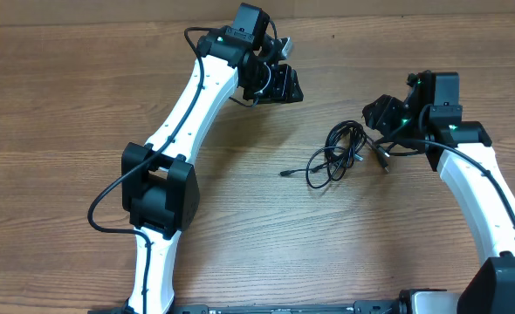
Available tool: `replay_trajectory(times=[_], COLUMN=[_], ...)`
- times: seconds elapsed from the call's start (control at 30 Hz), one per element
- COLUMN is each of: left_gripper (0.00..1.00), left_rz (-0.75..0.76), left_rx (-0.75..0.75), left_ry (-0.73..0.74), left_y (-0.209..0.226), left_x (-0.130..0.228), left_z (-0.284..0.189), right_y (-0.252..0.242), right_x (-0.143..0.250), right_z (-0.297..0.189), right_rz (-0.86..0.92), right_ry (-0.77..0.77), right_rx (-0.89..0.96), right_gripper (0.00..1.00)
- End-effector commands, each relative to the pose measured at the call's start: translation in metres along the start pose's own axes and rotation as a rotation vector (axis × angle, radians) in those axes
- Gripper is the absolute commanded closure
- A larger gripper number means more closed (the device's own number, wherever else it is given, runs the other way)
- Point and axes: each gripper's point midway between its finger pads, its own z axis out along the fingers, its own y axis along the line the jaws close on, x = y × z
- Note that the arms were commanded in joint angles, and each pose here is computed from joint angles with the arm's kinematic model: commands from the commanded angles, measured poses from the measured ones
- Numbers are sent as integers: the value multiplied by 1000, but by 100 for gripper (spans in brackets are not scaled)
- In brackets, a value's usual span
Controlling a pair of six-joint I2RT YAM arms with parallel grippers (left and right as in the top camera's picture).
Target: Untangle cables
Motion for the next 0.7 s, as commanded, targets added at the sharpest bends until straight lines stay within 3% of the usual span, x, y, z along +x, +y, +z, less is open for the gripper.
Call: replay_trajectory(times=[0.0, 0.07, 0.2, 0.43, 0.67], left_gripper=[51, 51, 51, 51, 50], left_rz=[40, 41, 42, 39, 40], left_rx=[11, 12, 12, 11, 11], left_ry=[-50, -49, -49, -45, -46], left_y=[-15, -16, -16, -16, -16], left_x=[-9, -8, -8, -7, -8], left_z=[-20, -19, -19, -19, -19], right_y=[21, 27, 38, 5, -16], right_x=[10, 16, 32, 33, 48], right_z=[5, 11, 27, 46, 56], right_rz=[-86, -105, -202, -220, -211], right_ry=[44, 64, 104, 89, 157], right_rx=[-73, -80, -83, 122, 203], right_gripper=[48, 54, 57, 58, 59])
